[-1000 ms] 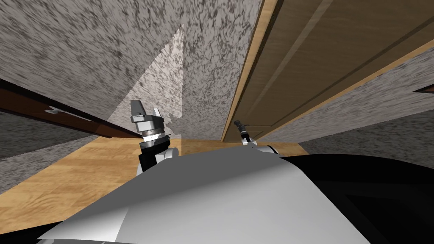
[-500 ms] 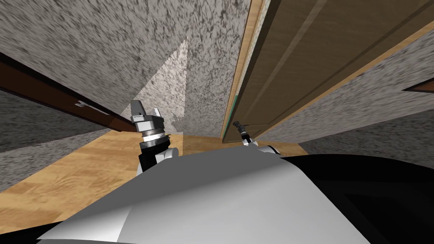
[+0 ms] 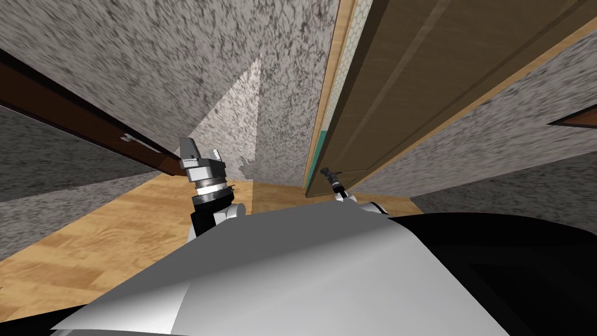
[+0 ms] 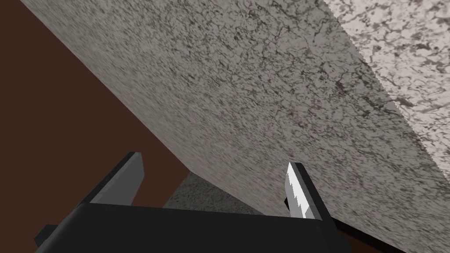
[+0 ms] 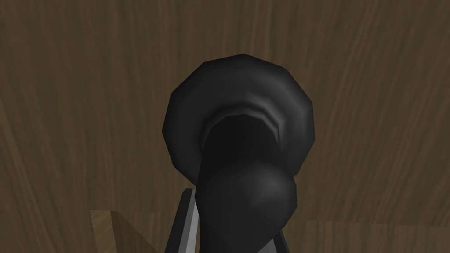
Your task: Pull the door open
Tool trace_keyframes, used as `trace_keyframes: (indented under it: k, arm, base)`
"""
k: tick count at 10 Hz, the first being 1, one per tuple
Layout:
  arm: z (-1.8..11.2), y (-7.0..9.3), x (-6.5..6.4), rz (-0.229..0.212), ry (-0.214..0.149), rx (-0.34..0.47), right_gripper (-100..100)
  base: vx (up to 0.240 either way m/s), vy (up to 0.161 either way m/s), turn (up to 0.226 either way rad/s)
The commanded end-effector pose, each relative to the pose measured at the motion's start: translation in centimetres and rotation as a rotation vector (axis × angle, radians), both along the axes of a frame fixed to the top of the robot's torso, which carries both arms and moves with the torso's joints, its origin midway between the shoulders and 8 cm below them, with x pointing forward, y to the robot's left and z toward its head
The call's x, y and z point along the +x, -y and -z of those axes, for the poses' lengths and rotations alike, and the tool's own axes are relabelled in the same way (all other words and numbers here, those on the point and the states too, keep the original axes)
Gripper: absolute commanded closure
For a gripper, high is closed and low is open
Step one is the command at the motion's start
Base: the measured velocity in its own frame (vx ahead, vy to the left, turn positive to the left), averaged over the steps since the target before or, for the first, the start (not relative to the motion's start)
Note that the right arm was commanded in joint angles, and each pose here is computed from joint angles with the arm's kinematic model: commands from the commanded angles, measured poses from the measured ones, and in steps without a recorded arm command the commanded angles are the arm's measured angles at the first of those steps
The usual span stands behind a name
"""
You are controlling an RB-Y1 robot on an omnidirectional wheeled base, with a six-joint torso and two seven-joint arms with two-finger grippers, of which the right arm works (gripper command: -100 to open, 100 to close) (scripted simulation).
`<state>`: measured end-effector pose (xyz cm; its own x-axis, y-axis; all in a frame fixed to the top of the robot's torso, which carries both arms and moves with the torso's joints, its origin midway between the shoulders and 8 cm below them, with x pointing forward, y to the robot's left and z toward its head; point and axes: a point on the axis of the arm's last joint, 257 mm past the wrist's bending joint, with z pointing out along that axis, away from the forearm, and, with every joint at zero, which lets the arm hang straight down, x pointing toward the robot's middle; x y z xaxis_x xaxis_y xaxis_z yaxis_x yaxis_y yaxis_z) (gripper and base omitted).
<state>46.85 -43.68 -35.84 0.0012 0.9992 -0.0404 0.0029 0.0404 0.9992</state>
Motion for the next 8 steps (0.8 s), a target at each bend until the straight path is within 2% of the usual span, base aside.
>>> trace_keyframes:
  k: [1, 2, 3, 4, 5, 6, 7, 8]
  arm:
    - [0.1, -0.3, -0.4, -0.022, 0.001, 0.0, 100]
    - [0.1, -0.4, -0.6, -0.031, 0.002, 0.0, 100]
    - [0.0, -0.5, -1.2, -0.059, 0.004, -0.001, 100]
    - [0.0, -0.5, -1.2, -0.059, 0.004, -0.001, 100]
    - [-0.1, -0.7, -1.8, -0.087, 0.004, -0.002, 100]
    - [-0.1, -0.7, -1.8, -0.087, 0.004, -0.002, 100]
    - [-0.1, -1.0, -2.5, -0.119, 0.004, -0.001, 100]
    - [-0.1, -1.0, -2.7, -0.13, 0.003, 0.0, 100]
  base:
    - [-0.163, -0.046, 0.055]
    - [-0.138, -0.057, 0.035]
    - [-0.174, -0.085, 0.113]
    - [-0.135, -0.06, 0.059]
    - [-0.164, -0.075, 0.089]
    - [-0.155, -0.065, 0.055]
    - [-0.187, -0.083, 0.106]
    - [-0.209, -0.103, 0.096]
